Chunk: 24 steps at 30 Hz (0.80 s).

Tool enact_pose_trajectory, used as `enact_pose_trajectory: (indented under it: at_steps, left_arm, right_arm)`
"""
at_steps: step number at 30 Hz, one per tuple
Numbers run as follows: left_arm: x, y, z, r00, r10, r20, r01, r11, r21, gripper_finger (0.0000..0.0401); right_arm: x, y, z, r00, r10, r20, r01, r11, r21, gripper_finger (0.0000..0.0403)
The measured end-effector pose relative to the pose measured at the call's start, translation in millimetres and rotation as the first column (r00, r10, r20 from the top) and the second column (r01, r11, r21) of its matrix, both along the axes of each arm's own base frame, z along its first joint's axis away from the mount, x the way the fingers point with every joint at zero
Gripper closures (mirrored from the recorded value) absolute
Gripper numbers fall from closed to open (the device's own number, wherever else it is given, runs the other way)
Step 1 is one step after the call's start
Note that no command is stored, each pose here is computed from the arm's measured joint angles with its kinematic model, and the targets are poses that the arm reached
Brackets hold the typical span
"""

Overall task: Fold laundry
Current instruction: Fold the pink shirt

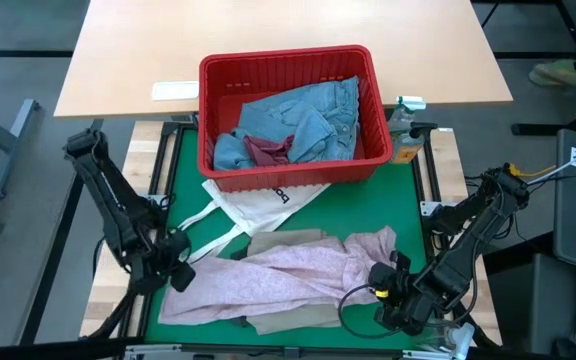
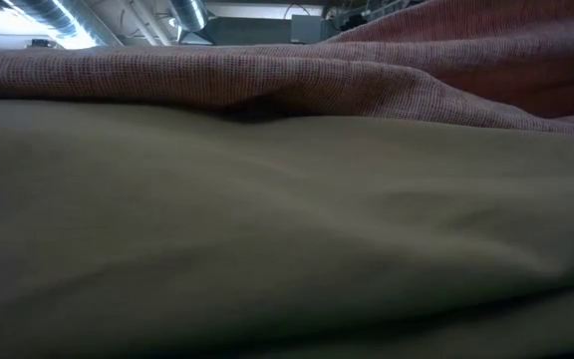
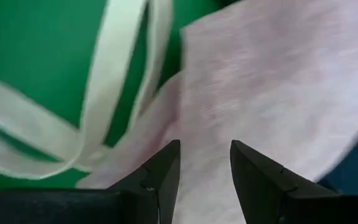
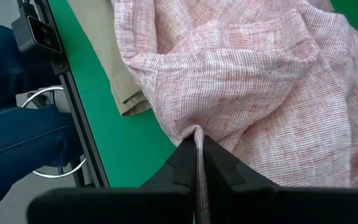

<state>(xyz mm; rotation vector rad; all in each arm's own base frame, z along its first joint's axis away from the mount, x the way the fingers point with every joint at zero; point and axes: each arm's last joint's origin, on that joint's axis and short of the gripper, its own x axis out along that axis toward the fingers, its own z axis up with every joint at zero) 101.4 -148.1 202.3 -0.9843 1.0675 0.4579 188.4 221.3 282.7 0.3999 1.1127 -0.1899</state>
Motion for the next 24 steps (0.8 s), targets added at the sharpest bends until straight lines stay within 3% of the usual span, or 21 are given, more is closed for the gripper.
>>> enact_pose_trajectory:
  at_steps: [9, 18, 24]
  left_arm:
    - [-1.3, 1.0, -5.9, 0.998, -0.01, -0.065, 0.009, 1.0, -0.027, 0.0267]
    - [6.3, -3.7, -1.1, 0.995, -0.013, 0.103, 0.014, 1.0, -0.009, 0.027]
    - [8.4, -6.7, 0.8, 0.989, -0.047, 0.139, 0.049, 0.999, -0.016, 0.0323]
  right_arm:
    - [0.1, -0.1, 0.0, 1.0, -0.003, 0.004, 0.003, 1.0, -0.003, 0.0388]
    - [0.1, -0.2, 0.0, 1.0, -0.004, 0.005, 0.004, 1.0, -0.004, 0.0388]
    - [0.1, -0.2, 0.0, 1.0, -0.004, 0.005, 0.004, 1.0, -0.004, 0.0388]
